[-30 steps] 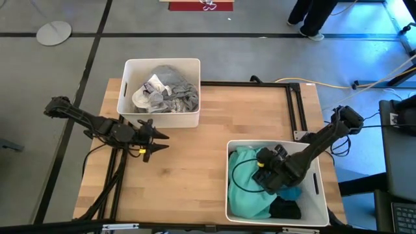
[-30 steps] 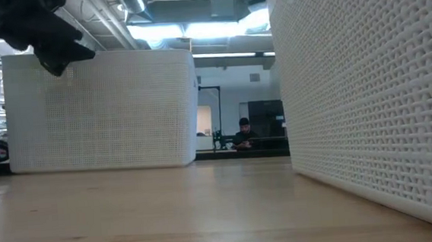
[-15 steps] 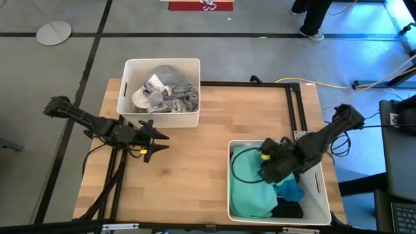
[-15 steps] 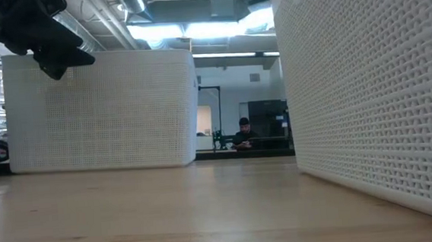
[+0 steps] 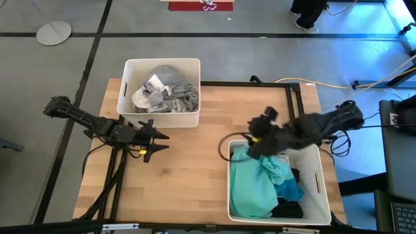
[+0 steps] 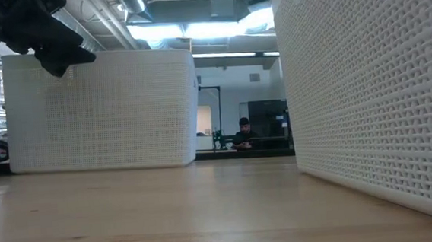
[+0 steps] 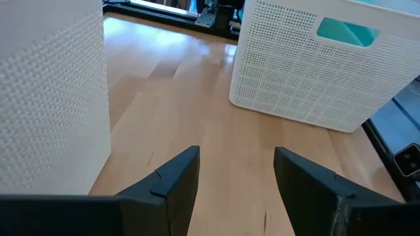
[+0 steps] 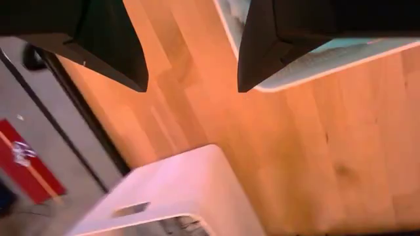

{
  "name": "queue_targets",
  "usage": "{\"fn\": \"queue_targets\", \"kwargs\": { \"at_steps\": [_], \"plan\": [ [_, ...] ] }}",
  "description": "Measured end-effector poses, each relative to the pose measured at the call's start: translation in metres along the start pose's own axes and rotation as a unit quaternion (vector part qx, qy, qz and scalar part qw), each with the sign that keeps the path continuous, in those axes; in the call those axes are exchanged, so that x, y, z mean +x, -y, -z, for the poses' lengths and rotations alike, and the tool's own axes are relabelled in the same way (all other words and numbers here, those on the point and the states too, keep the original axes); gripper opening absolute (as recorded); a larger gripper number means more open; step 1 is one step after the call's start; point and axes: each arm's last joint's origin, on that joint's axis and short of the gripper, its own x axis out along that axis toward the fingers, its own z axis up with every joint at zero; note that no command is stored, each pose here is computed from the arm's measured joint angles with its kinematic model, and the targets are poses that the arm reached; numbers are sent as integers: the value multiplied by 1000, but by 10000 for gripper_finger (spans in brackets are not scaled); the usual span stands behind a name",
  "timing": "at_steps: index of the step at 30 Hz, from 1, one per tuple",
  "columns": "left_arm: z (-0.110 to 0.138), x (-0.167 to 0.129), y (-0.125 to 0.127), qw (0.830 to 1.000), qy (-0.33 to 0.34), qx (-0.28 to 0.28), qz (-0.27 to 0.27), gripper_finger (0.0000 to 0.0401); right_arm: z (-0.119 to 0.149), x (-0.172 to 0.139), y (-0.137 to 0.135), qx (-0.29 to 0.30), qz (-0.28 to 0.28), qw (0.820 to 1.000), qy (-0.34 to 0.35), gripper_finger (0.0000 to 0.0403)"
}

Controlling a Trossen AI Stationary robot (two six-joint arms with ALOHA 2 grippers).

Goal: Sort clothes
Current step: Return to Home Position

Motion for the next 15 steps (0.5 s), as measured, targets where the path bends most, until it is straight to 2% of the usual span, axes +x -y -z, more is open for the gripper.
{"fn": "queue_targets", "kwargs": {
  "at_steps": [8,12,15],
  "plan": [
    [-2,0,1,1000,7,18,2,186,-31,58,31,-51,-80,995,18,229],
    [-1,0,1,1000,7,20,2,186,-37,81,53,-54,-126,989,54,193],
    [-1,0,0,1000,6,21,2,186,-32,100,67,-50,-173,981,72,157]
  ]
}}
